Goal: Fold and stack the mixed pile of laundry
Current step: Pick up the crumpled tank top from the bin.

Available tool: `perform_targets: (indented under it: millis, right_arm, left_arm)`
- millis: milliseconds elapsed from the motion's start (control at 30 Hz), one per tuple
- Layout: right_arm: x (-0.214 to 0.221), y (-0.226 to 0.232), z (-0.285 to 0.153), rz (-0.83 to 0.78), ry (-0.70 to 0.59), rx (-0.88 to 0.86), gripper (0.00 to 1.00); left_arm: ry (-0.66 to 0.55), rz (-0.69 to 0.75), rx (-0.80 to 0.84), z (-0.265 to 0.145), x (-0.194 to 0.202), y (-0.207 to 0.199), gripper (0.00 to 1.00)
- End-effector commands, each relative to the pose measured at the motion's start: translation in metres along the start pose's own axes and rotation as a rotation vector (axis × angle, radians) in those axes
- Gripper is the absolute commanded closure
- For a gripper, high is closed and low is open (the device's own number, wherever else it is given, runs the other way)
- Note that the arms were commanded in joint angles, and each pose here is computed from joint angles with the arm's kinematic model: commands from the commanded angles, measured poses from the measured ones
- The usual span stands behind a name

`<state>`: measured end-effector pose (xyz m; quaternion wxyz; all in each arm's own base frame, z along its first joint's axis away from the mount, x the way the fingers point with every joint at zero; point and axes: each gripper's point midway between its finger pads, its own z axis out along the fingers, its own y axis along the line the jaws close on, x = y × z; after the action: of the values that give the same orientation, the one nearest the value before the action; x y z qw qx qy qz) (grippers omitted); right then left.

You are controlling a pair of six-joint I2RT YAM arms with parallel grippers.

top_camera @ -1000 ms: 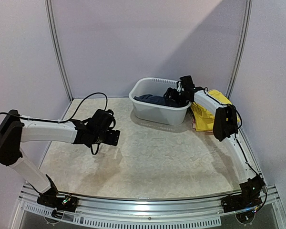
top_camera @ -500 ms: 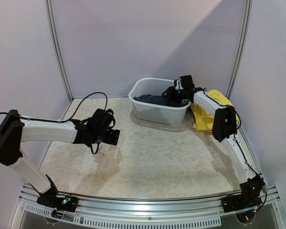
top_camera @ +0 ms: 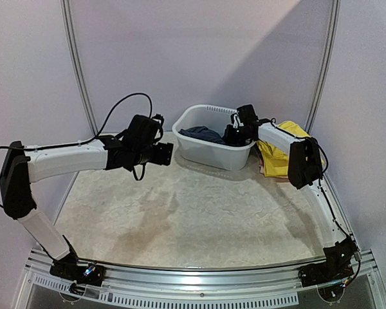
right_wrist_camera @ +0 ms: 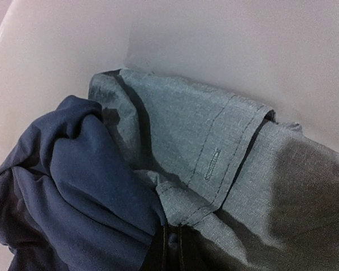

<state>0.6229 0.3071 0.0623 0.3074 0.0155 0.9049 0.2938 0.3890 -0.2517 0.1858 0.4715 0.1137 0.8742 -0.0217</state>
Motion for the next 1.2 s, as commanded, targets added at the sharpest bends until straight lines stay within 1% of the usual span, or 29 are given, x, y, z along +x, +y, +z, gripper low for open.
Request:
perform_targets:
  millis: [0, 33, 133, 200, 233, 300, 333, 400, 433, 533, 600, 667, 700, 733, 767, 933, 1000, 1067, 1167]
  right_arm:
    - [-0.001, 0.029, -0.033, -0.096, 0.008, 0.015, 1.00]
    - [-0.012, 0.039, -0.048, -0.109, -0.021, 0.003, 1.00]
    - [-0.028, 0.060, -0.073, -0.153, -0.067, -0.037, 1.00]
    - [-0.041, 0.077, -0.098, -0.173, -0.105, -0.064, 1.00]
    - [-0.042, 0.080, -0.103, -0.178, -0.110, -0.068, 0.98]
    - [-0.048, 0.087, -0.121, -0.188, -0.132, -0.073, 0.86]
    - [-0.047, 0.089, -0.128, -0.192, -0.135, -0.071, 0.81]
    - [-0.044, 0.088, -0.136, -0.198, -0.135, -0.062, 0.74]
    - [-0.041, 0.086, -0.139, -0.199, -0.129, -0.056, 0.73]
    - [-0.025, 0.079, -0.138, -0.201, -0.108, -0.059, 0.85]
    - [-0.019, 0.079, -0.139, -0.202, -0.108, -0.074, 0.91]
    - [-0.022, 0.083, -0.142, -0.205, -0.116, -0.077, 0.92]
    - [-0.025, 0.085, -0.144, -0.210, -0.119, -0.076, 0.89]
    - [-0.027, 0.083, -0.141, -0.215, -0.116, -0.060, 0.83]
    - [-0.030, 0.081, -0.141, -0.221, -0.118, -0.041, 0.75]
    - [-0.032, 0.057, -0.115, -0.250, -0.098, 0.066, 0.23]
    - [-0.032, 0.044, -0.103, -0.254, -0.094, 0.113, 0.10]
    - [-0.029, 0.032, -0.086, -0.256, -0.071, 0.131, 0.06]
    - [-0.032, 0.024, -0.070, -0.257, -0.066, 0.129, 0.06]
  left_arm:
    - [0.004, 0.069, 0.033, 0.022, -0.036, -0.018, 0.13]
    - [0.002, 0.079, 0.053, 0.028, -0.048, -0.026, 0.14]
    - [0.012, 0.129, 0.120, 0.052, -0.077, -0.052, 0.15]
    - [0.027, 0.150, 0.151, 0.076, -0.091, -0.065, 0.16]
    - [0.032, 0.147, 0.175, 0.087, -0.099, -0.072, 0.17]
    - [0.062, 0.141, 0.239, 0.110, -0.109, -0.085, 0.18]
    - [0.085, 0.140, 0.263, 0.124, -0.107, -0.090, 0.19]
    - [0.079, 0.129, 0.320, 0.137, -0.115, -0.100, 0.18]
    - [0.066, 0.122, 0.345, 0.142, -0.118, -0.103, 0.18]
    - [0.015, 0.131, 0.420, 0.154, -0.117, -0.118, 0.18]
    - [-0.003, 0.150, 0.465, 0.154, -0.114, -0.127, 0.18]
    - [-0.006, 0.162, 0.479, 0.154, -0.113, -0.131, 0.18]
    - [-0.006, 0.156, 0.466, 0.155, -0.113, -0.128, 0.18]
    - [-0.006, 0.148, 0.454, 0.158, -0.113, -0.126, 0.18]
    - [-0.007, 0.143, 0.448, 0.161, -0.112, -0.124, 0.17]
    - [-0.003, 0.128, 0.453, 0.167, -0.107, -0.125, 0.19]
    - [0.000, 0.123, 0.474, 0.167, -0.102, -0.129, 0.20]
    - [-0.003, 0.122, 0.478, 0.163, -0.101, -0.130, 0.20]
    - [0.004, 0.122, 0.474, 0.155, -0.097, -0.126, 0.22]
